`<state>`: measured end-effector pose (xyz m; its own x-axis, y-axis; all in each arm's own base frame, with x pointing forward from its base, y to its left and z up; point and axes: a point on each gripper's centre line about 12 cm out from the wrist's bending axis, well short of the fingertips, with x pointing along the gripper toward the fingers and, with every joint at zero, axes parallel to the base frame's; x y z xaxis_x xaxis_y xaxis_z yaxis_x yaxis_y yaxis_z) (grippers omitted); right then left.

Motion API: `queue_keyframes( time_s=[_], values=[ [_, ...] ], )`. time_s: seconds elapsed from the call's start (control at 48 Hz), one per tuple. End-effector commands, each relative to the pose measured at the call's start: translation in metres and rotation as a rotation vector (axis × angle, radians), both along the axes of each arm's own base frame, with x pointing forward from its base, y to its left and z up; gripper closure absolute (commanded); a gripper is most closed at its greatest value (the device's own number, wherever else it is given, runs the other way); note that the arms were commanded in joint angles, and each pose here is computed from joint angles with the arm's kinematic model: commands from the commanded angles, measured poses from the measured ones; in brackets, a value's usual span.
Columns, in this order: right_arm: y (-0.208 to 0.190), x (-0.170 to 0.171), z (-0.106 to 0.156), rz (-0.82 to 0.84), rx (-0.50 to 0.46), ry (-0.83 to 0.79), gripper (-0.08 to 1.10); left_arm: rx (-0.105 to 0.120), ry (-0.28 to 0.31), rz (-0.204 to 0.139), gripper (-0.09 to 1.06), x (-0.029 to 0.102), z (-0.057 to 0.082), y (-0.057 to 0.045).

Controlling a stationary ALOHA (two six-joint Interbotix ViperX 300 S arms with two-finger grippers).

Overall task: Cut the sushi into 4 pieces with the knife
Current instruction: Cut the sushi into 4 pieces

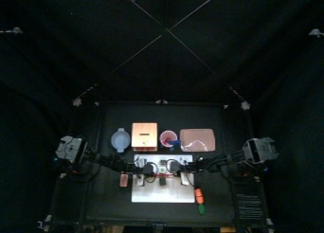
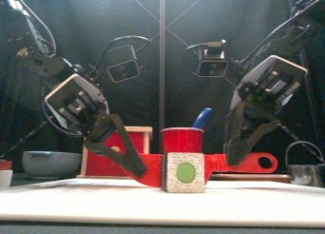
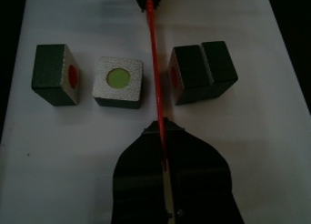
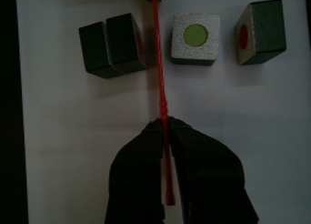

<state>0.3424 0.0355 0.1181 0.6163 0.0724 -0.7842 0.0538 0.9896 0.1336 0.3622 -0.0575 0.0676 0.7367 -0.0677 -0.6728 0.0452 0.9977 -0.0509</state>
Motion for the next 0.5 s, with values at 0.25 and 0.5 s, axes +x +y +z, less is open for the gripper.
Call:
queue_keyframes(
  time_s=[0.25, 0.5],
  values=[
    [-0.013, 0.004, 0.000, -0.022, -0.014, -0.001, 0.96, 0.015, 0.034, 0.025, 0.77, 0.002, -0.013, 0.013],
    [-0.024, 0.003, 0.006, -0.040, -0.028, -0.002, 0.96, 0.035, 0.024, 0.045, 0.77, 0.005, -0.011, 0.033]
  ],
)
